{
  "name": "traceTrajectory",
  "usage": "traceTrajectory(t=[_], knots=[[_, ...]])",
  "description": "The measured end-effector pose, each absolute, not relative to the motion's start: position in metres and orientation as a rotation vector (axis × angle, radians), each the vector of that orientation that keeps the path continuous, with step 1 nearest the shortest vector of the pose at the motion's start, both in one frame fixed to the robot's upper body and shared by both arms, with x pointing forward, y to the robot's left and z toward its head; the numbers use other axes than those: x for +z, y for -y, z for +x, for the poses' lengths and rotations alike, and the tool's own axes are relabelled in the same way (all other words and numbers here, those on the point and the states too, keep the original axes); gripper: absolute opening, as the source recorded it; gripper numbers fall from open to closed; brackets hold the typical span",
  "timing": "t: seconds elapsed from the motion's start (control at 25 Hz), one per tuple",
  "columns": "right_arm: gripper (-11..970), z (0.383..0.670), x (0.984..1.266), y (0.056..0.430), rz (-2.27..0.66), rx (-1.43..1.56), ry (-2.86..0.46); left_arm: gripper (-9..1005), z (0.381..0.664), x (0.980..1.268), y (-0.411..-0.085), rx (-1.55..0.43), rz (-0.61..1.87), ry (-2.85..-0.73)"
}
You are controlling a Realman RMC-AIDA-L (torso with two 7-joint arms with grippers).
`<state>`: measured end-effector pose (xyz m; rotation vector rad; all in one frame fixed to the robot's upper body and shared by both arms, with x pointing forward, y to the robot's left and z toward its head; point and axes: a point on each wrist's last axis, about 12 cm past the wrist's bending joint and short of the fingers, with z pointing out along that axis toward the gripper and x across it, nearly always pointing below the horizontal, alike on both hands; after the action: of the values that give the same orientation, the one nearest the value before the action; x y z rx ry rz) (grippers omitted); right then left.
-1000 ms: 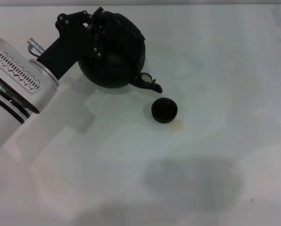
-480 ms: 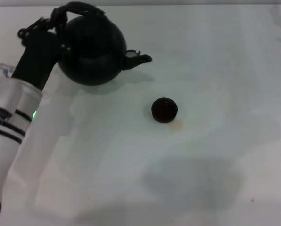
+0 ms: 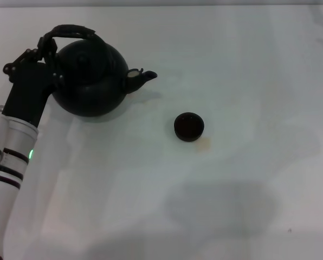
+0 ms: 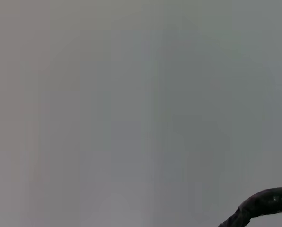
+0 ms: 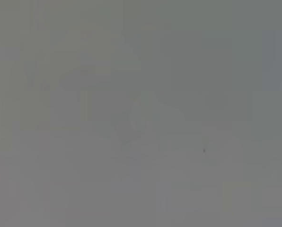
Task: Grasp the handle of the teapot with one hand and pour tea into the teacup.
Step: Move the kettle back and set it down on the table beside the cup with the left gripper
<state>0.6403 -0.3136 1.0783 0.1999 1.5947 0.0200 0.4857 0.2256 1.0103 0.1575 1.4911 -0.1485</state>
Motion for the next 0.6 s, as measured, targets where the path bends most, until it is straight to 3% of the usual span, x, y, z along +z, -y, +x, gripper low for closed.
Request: traceTrajectory(t=[0.6], knots=[[865,0.6400,1.0786,0.3164,0.201,0.012,-1.593,91,0.4923,1.0026,-0.2340,-0.207,0.089,-1.574]])
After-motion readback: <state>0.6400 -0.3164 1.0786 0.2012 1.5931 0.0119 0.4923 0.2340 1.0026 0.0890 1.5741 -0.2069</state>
